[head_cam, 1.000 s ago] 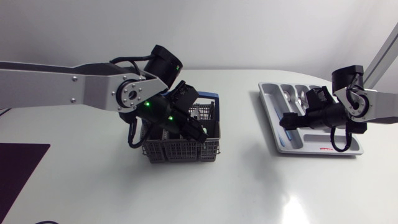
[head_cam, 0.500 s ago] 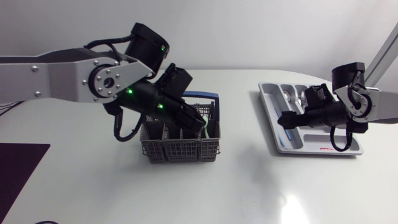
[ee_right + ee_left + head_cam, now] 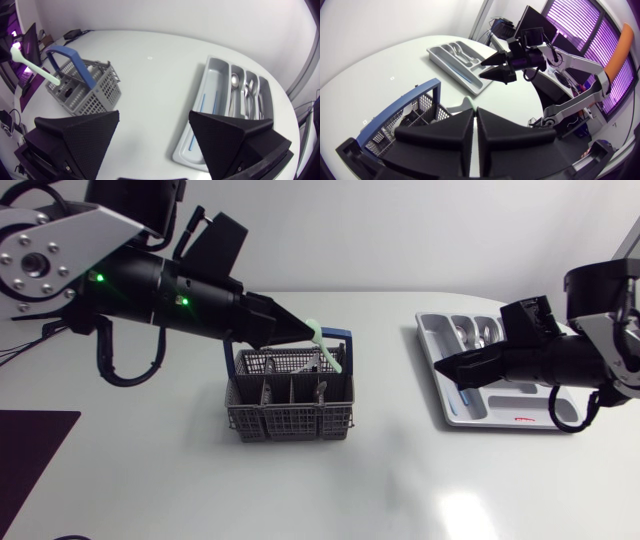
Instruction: Unload the cutlery basket into the drawer organizer.
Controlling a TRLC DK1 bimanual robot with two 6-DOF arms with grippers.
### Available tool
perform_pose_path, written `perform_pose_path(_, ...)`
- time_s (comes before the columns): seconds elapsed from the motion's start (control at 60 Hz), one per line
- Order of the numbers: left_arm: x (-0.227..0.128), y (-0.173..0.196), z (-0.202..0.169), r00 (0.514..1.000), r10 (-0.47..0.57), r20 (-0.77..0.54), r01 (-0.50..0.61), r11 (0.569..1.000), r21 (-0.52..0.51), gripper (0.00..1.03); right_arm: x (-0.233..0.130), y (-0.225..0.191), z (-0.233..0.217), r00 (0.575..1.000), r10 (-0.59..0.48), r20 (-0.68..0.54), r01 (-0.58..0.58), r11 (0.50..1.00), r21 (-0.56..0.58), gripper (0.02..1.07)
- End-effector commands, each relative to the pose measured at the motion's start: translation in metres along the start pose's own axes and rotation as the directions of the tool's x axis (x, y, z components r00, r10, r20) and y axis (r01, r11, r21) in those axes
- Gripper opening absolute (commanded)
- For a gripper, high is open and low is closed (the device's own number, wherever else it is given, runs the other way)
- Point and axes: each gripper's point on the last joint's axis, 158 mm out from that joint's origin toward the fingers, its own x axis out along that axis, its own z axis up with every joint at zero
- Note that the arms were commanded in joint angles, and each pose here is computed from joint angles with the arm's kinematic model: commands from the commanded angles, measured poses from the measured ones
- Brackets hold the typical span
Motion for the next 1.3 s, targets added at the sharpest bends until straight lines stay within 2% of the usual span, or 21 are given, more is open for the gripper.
perform_pose_path(0.0, -0.012, -0.011, 0.011, 0.999, -0.025, 0.033, 0.024, 1.0, 0.008, 0.04, -0.015, 0.025, -0.003, 0.998, 0.054, 0.018, -0.053, 0.997, -0.065, 1.02)
perform_pose_path(0.167, -0.005, -0.028, 0.002, 0.998, -0.07, 0.005, 0.07, 0.996, 0.05, 0.04, -0.043, 0.076, -0.002, 0.985, 0.165, 0.047, -0.153, 0.969, -0.196, 1.02)
perform_pose_path(0.417, 0.022, -0.051, -0.016, 0.987, -0.139, -0.08, 0.146, 0.985, 0.093, 0.04, -0.061, 0.146, -0.021, 0.942, 0.334, 0.006, -0.309, 0.879, -0.364, 1.02)
perform_pose_path(0.733, 0.041, -0.068, -0.038, 0.966, -0.183, -0.18, 0.208, 0.969, 0.13, 0.04, -0.061, 0.175, -0.024, 0.894, 0.447, -0.021, -0.406, 0.789, -0.462, 0.93)
perform_pose_path(0.883, 0.045, -0.075, -0.043, 0.959, -0.199, -0.202, 0.231, 0.962, 0.145, 0.04, -0.057, 0.186, -0.027, 0.874, 0.484, -0.047, -0.444, 0.753, -0.487, 0.92)
perform_pose_path(0.95, 0.046, -0.076, -0.046, 0.954, -0.212, -0.21, 0.245, 0.959, 0.143, 0.04, -0.055, 0.19, -0.029, 0.868, 0.493, -0.057, -0.453, 0.739, -0.499, 0.87)
perform_pose_path(1.033, 0.047, -0.079, -0.048, 0.951, -0.22, -0.219, 0.255, 0.955, 0.148, 0.04, -0.05, 0.193, -0.032, 0.863, 0.5, -0.069, -0.462, 0.727, -0.509, 0.86)
perform_pose_path(1.283, 0.049, -0.081, -0.051, 0.945, -0.231, -0.23, 0.269, 0.952, 0.149, 0.04, -0.042, 0.203, -0.037, 0.846, 0.527, -0.079, -0.481, 0.691, -0.54, 0.53)
